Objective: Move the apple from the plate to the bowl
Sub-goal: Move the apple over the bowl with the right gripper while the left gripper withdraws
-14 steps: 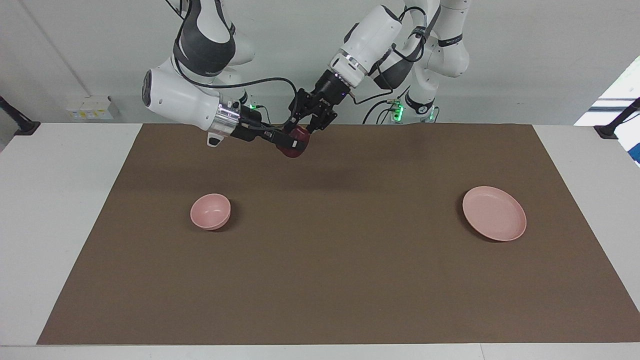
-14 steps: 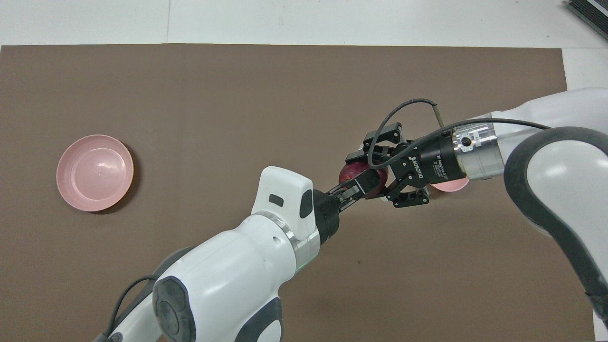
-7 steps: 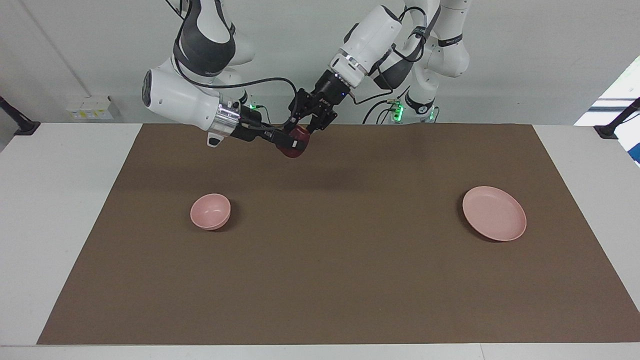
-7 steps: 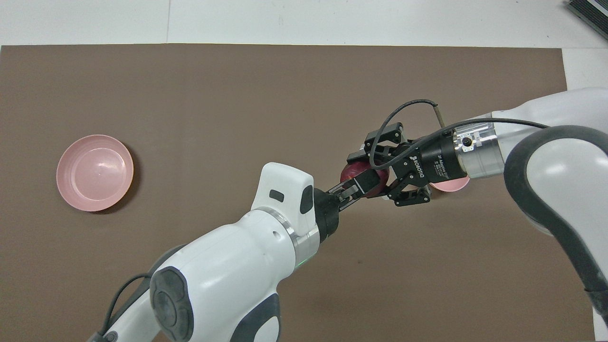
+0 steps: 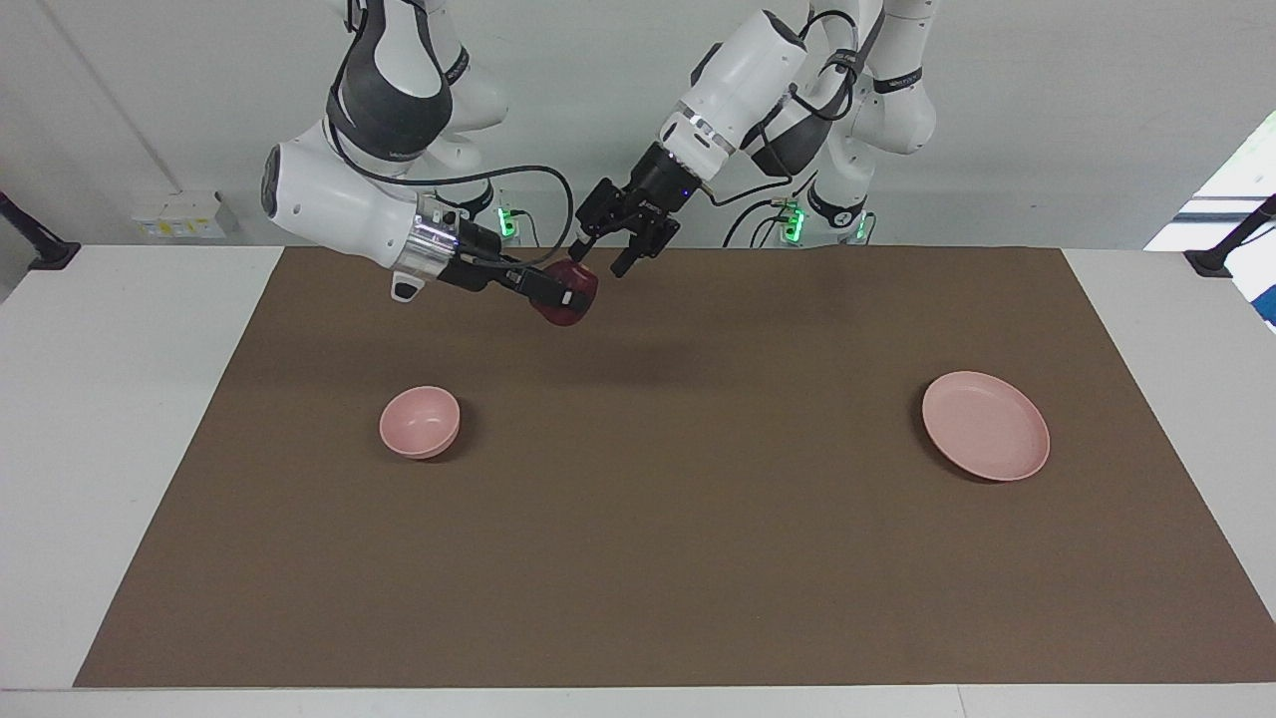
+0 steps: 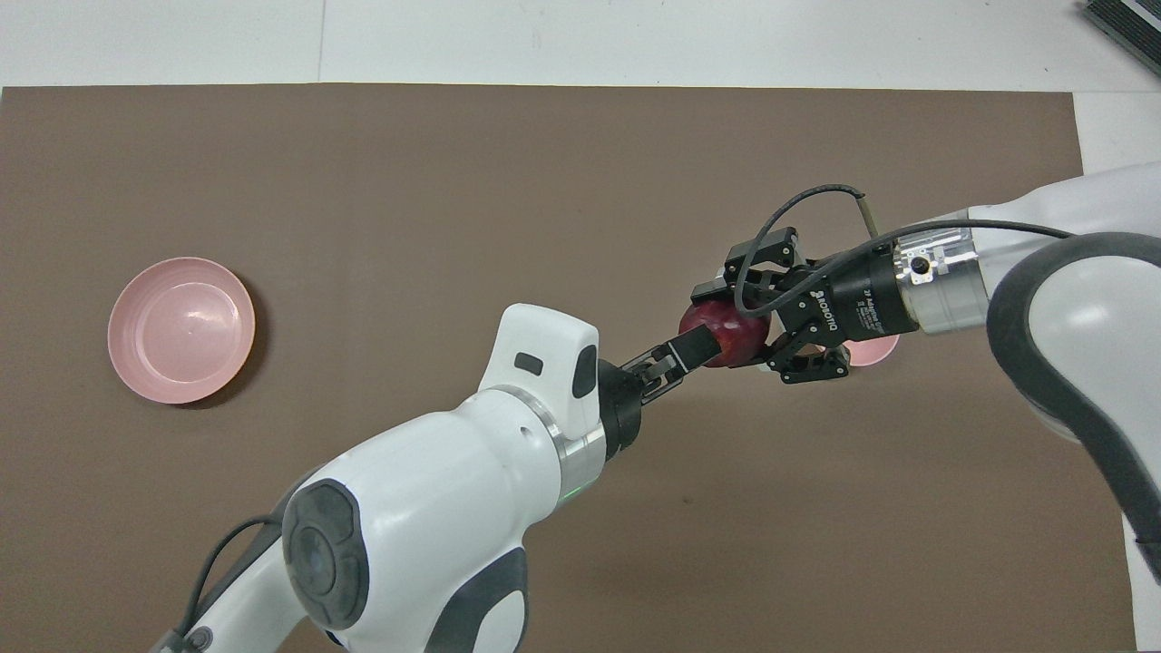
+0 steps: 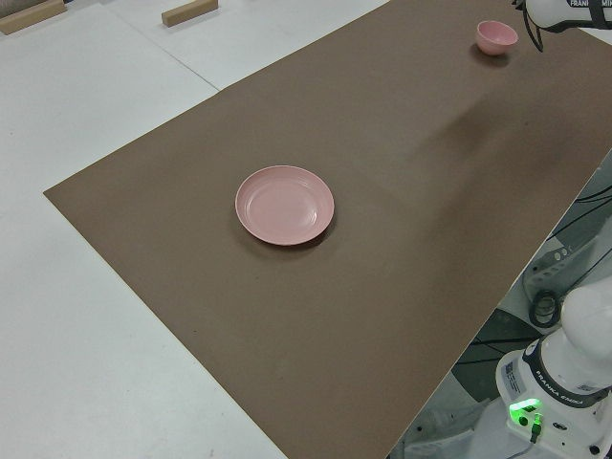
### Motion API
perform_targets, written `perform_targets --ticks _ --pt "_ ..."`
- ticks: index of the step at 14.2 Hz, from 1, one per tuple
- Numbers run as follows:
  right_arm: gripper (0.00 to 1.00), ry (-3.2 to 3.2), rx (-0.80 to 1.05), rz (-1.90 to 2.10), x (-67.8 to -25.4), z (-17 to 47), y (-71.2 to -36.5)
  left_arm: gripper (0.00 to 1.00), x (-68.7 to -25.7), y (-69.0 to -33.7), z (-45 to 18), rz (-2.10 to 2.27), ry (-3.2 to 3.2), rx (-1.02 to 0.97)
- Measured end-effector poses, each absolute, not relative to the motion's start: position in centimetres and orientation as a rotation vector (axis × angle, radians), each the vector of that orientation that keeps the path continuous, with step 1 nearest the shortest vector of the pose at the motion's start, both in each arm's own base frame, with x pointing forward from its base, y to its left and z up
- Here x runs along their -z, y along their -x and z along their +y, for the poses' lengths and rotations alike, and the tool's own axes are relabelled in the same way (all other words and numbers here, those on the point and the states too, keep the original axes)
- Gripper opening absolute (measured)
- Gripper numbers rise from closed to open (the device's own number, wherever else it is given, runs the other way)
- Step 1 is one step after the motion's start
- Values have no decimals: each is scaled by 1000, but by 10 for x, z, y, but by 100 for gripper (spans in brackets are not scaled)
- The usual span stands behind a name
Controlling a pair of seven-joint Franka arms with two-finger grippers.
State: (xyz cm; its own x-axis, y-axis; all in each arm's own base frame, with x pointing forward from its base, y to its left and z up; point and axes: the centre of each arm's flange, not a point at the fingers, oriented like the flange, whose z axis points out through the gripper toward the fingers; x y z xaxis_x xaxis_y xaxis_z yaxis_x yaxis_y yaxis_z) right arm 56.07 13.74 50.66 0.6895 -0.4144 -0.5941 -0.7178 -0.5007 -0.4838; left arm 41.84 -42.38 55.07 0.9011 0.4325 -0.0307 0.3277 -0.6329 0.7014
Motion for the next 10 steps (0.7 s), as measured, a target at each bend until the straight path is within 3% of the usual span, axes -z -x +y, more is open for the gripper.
perform_targets --ticks 3,10 --pt "79 2296 -441 774 -499 116 -563 100 -545 -423 -417 515 -2372 -136" --pt "79 2784 -95 393 -458 79 -587 100 -508 -467 -328 228 -2639 84"
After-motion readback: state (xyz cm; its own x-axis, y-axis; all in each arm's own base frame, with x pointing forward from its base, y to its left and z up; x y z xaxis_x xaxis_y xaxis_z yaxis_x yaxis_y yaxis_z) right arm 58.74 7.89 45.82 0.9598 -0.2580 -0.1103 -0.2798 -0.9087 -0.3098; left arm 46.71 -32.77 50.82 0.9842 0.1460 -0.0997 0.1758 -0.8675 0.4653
